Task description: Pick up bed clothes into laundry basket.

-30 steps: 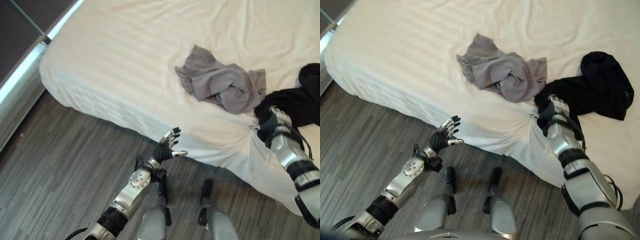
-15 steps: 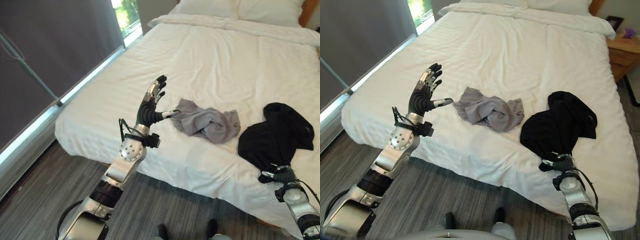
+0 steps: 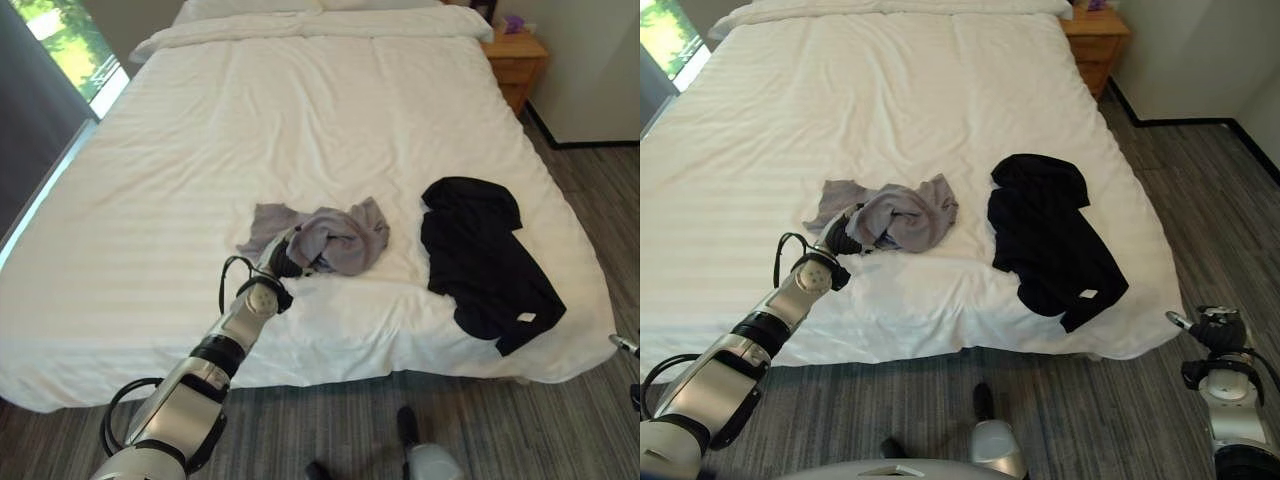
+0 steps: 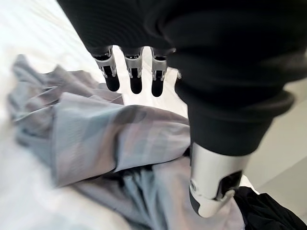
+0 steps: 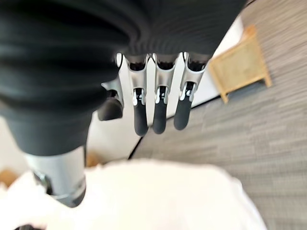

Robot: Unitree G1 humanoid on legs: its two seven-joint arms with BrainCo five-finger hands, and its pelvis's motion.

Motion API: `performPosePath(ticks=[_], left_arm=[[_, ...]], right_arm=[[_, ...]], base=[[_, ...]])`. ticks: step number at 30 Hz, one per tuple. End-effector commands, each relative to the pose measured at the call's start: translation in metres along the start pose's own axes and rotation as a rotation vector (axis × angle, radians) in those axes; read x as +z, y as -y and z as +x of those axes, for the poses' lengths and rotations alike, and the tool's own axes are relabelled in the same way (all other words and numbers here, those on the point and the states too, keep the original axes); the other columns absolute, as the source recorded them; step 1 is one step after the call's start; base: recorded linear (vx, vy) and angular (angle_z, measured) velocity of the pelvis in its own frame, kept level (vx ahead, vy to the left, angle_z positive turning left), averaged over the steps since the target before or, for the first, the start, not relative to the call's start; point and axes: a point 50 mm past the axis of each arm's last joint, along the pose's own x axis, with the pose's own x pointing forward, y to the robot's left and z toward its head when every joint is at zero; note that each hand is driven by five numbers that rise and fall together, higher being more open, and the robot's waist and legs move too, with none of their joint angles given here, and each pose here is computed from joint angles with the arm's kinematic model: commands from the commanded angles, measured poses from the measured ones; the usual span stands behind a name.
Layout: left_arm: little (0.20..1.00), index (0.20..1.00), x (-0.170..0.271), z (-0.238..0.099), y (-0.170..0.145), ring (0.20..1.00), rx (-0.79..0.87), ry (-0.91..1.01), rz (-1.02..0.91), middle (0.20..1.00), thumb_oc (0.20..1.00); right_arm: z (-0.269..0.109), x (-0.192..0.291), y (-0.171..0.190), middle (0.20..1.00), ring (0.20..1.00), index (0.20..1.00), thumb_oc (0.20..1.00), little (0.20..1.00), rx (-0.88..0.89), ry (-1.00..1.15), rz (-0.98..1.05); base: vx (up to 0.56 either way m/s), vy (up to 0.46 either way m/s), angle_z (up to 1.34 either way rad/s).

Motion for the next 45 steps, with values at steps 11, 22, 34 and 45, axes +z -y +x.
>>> performPosePath(ticks=[11, 22, 34, 45], left_arm=[[1.000, 1.000, 0.032, 0.027, -0.044, 1.000, 0.173, 0.069, 0.182, 1.000, 1.000], [0.200, 0.200, 0.012, 0.022, -0.007, 0.200, 0.071, -0.046, 0.196, 0.200, 0.200], [0.200, 0.200, 0.072, 0.025, 0.023, 0.200, 0.059, 0.134, -0.017, 0.200, 0.200], [0.200, 0.200, 0.016, -0.041, 0.079, 0.200, -0.176, 0.041, -0.422, 0.200, 0.200]], right_arm=[[0.020, 0.116, 0.070, 1.000, 1.000, 1.000, 1.000, 1.000, -0.261, 0.476, 0.029], [-0.030, 0.231, 0.081, 1.000, 1.000, 1.000, 1.000, 1.000, -0.304, 1.035, -0.030], [-0.051, 0.275, 0.046, 1.000, 1.000, 1.000, 1.000, 1.000, -0.173, 1.222, -0.159], [0.029, 0.266, -0.005, 1.000, 1.000, 1.000, 1.000, 1.000, -0.138, 0.834, -0.707]], base=[[0.01, 0.012, -0.16], [-0.01, 0.010, -0.02], [-0.06, -0.047, 0.05], [-0.02, -0.046, 0.21]])
